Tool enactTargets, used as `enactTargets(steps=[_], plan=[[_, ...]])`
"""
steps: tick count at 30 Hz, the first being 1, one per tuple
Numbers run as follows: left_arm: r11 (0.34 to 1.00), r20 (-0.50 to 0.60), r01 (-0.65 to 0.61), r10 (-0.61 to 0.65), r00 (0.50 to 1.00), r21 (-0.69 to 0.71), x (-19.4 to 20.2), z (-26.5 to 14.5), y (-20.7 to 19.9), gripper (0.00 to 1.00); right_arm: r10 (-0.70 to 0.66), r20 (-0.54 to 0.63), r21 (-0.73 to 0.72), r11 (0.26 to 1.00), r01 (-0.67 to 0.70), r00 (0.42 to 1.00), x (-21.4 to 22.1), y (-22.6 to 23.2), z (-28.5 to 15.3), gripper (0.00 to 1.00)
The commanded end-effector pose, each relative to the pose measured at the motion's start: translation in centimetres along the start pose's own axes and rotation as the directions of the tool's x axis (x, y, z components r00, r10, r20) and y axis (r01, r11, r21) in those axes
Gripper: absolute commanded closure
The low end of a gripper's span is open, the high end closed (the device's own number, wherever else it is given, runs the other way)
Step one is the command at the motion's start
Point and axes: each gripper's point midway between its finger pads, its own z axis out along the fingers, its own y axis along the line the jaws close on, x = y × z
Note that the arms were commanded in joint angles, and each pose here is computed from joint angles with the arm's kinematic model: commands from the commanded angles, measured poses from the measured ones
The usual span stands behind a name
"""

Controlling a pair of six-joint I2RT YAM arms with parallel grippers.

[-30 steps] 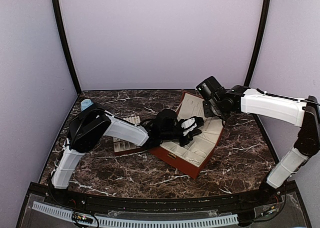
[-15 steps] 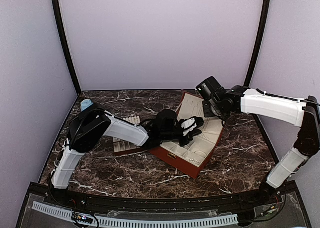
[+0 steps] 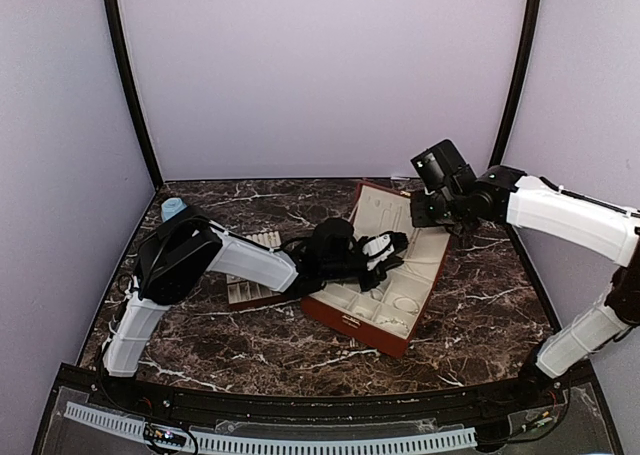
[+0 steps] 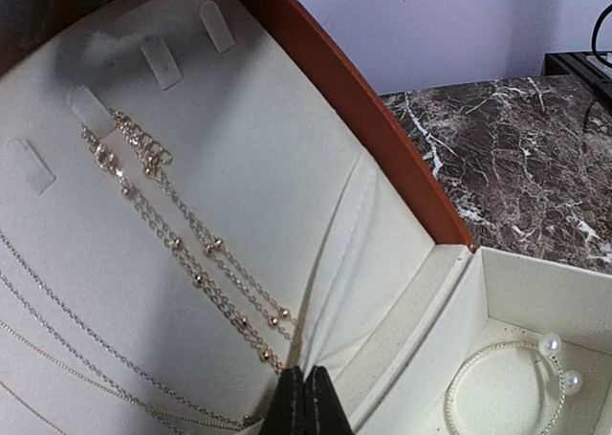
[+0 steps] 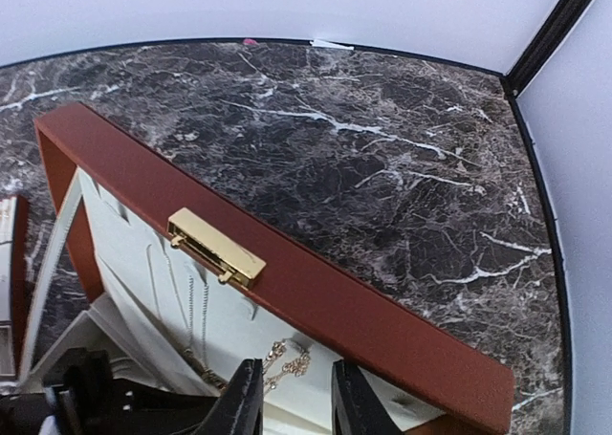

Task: Organize the mixed jewelry
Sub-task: Hang the necklace on the necklace hanger.

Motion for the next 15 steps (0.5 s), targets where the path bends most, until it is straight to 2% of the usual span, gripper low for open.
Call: enactTargets(steps=[1, 8, 10, 15], plan=[[1.000, 0.111, -0.012, 0.015, 0.994, -0.028, -4.2, -0.3, 0.8, 1.00, 0.083, 0.091, -0.106, 0.992, -0.073, 0.992, -3.0, 0.0, -2.4, 0.71], [0.999, 0.105, -0.010, 0.015, 0.994, -0.045, -4.1, -0.2, 1.2, 1.00, 0.061, 0.098, -0.369, 0.929, -0.021, 0.993, -3.4, 3.7, -5.0, 0.66], [0.999, 0.105, -0.008, 0.014, 0.994, -0.050, -4.2, -0.2, 1.3, 0.98, 0.071, 0.108, -0.397, 0.918, -0.022, 0.992, -3.7, 3.9, -5.6, 0.66], [0.998, 0.110, -0.009, 0.015, 0.994, -0.054, -4.6, -0.2, 1.5, 0.86, 0.100, 0.156, -0.406, 0.913, -0.029, 0.983, -4.5, 3.1, -6.9, 0.64]])
